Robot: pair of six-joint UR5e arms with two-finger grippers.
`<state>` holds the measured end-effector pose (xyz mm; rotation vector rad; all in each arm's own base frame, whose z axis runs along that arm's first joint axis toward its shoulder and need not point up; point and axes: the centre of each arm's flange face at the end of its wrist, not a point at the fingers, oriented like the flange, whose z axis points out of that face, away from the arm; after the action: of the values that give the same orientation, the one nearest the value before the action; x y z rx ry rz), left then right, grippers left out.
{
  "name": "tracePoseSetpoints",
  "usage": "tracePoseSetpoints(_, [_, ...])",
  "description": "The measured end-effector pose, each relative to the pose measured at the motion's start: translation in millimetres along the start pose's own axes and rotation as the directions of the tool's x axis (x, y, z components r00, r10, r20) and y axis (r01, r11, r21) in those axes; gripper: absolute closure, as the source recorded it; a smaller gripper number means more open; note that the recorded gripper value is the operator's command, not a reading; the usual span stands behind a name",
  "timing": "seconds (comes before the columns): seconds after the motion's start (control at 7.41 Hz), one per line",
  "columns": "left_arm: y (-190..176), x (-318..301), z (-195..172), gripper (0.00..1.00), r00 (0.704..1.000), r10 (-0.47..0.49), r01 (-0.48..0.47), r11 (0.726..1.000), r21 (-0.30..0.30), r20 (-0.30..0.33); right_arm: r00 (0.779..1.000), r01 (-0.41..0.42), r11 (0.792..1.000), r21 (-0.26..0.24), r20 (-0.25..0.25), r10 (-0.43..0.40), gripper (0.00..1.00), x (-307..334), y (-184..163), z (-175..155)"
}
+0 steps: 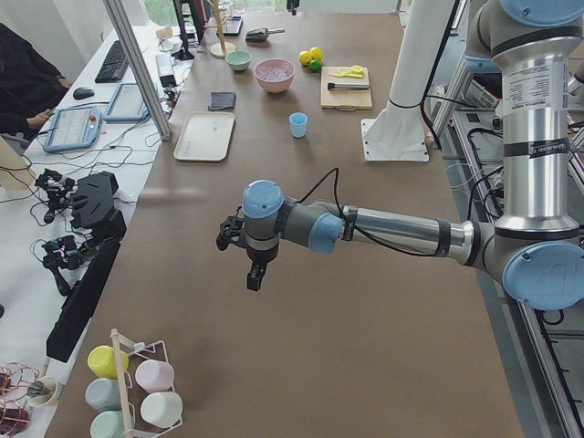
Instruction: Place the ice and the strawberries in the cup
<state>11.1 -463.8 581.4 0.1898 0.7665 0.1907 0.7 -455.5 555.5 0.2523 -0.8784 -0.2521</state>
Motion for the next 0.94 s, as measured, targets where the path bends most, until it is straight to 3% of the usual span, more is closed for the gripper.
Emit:
tracePoseSetpoints(0.27, [-0.5,0.1,0.1,0.03,1.0,-0.001,0.001,1.0,0.0,-0.002,0.999,-0.033,0.999,0.023,0.024,0.032,0.08,-50.6,-60.3,2.3])
tracePoseSetpoints(0.54, [-1.3,0.7,-0.4,0.03,1.0,0.001,-0.001,1.0,0.002,-0.002,1.0,0.019,1.0,0.023,0.016,-0.019,0.1,-142.9,-124.4,31.6])
tracePoseSetpoints(0.67, [-1.7,0.9,-0.6,0.03,1.0,0.002,-0.002,1.0,0.003,-0.002,0.999,0.046,0.999,0.018,-0.006,-0.046,0.12,-194.6,-143.5,57.2])
tracePoseSetpoints(0.94, [-4.0,1.6,-1.3,0.03,1.0,0.004,-0.004,1.0,0.006,-0.001,0.997,0.071,0.997,-0.008,-0.028,-0.072,0.13,-264.5,-149.0,102.4])
